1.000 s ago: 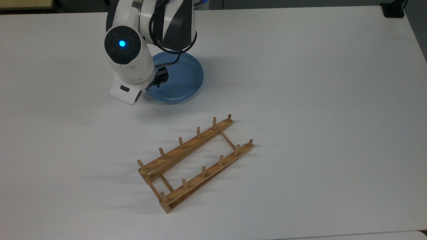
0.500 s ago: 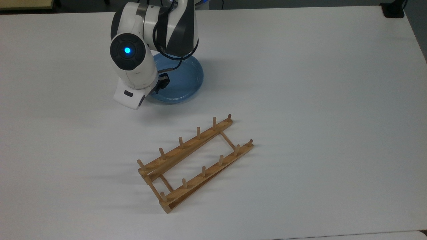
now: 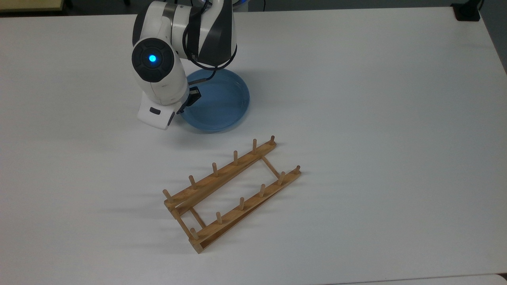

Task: Place plate in plate rack
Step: 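Close the gripper on the plate rim, then lift the plate and tilt it upright toward the wooden rack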

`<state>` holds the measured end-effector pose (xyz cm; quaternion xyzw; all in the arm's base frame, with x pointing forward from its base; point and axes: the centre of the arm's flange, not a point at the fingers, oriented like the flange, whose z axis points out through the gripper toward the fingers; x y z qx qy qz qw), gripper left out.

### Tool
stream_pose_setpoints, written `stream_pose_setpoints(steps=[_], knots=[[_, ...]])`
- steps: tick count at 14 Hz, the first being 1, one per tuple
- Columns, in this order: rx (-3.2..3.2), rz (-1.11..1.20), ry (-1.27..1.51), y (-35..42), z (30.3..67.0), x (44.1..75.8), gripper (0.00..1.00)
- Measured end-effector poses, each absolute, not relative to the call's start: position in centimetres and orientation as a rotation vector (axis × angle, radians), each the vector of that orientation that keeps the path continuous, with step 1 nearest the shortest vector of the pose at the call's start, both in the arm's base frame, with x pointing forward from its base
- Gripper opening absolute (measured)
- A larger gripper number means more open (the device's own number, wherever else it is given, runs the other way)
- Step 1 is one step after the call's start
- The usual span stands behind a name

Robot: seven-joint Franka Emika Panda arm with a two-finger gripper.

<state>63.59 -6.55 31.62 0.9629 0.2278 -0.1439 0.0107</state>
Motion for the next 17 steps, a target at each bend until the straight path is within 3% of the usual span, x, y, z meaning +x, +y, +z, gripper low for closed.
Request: stream_pose_setpoints(steps=[7,12,17], knots=[[2.994,-0.403,0.797,-6.7,34.8,63.8,0.06],[2.983,-0.125,0.732,-7.2,45.4,64.2,0.05],[2.931,0.138,0.487,-7.9,55.7,63.7,0.05]])
